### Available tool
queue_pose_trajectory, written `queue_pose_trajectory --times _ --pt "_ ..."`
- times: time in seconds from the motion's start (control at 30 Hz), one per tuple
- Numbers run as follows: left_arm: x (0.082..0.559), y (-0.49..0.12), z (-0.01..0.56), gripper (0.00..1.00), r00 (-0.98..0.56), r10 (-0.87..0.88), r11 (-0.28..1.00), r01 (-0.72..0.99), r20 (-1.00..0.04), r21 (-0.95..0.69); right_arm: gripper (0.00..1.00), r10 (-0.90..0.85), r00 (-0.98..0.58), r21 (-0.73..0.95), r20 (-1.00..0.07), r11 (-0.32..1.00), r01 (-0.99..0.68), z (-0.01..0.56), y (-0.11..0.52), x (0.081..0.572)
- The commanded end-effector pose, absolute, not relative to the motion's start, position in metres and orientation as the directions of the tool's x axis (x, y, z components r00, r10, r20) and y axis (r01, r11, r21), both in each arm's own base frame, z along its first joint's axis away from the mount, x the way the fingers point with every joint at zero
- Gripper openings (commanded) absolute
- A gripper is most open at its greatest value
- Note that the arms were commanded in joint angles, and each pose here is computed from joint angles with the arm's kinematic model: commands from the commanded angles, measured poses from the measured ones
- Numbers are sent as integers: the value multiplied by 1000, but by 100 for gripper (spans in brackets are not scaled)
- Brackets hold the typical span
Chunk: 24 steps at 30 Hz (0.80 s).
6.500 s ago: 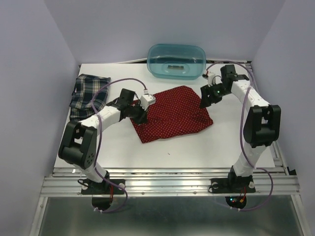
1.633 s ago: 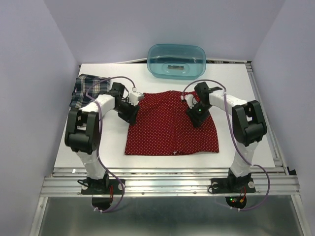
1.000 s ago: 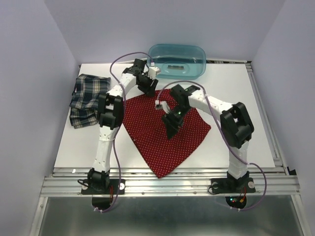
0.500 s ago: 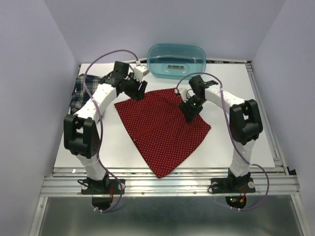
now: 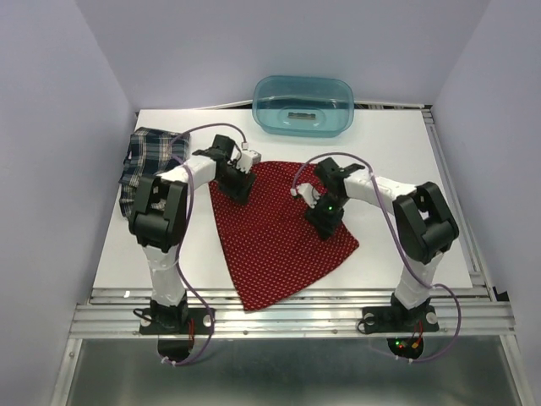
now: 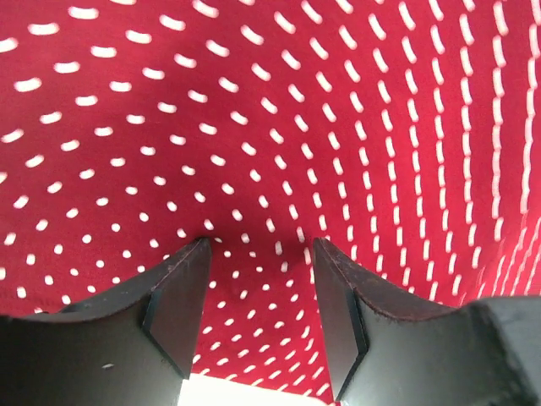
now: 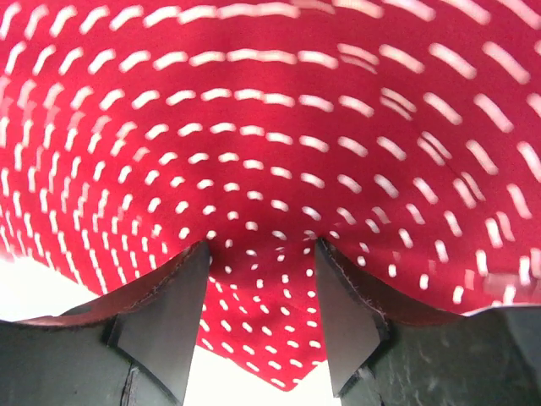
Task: Fold and stack the skirts
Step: Flatten the skirt out
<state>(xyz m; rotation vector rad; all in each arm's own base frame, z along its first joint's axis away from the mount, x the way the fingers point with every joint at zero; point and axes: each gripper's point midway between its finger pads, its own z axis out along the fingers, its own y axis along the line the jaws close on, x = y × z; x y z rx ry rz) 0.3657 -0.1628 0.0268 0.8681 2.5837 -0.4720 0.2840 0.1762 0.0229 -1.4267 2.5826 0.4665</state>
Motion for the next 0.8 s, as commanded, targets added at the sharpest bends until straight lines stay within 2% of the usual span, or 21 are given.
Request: queue_pose_trajectory --times 0.0,0.13,0.27,0.37,0.5,0.57,0.67,0.77 --pt "383 -184 19 63 -693 570 713 684 -442 -153 58 -851 -521 536 -66 410 -738 15 197 162" --pt "378 -210 -1 63 -664 635 657 733 -395 -177 59 -838 -530 624 -128 347 -700 43 223 153" --pt "362 -224 -2 62 -645 664 612 760 -380 -220 61 -819 -518 580 -247 303 -756 78 240 182" --pt "349 -216 5 62 -636 672 607 766 -378 -211 63 -754 -543 470 -369 352 -809 112 230 234" --pt "339 -200 17 62 -641 674 617 762 -366 -197 63 -672 -596 340 -439 489 -803 133 190 309" --pt "338 -198 28 62 -638 668 619 762 -384 -189 62 -638 -634 298 -438 562 -771 130 166 340" --pt "345 -195 47 62 -622 666 621 768 -411 -156 61 -627 -620 144 -472 639 -756 125 138 392" --pt "366 -196 75 64 -588 662 614 781 -465 -115 61 -652 -608 67 -453 655 -753 107 125 417"
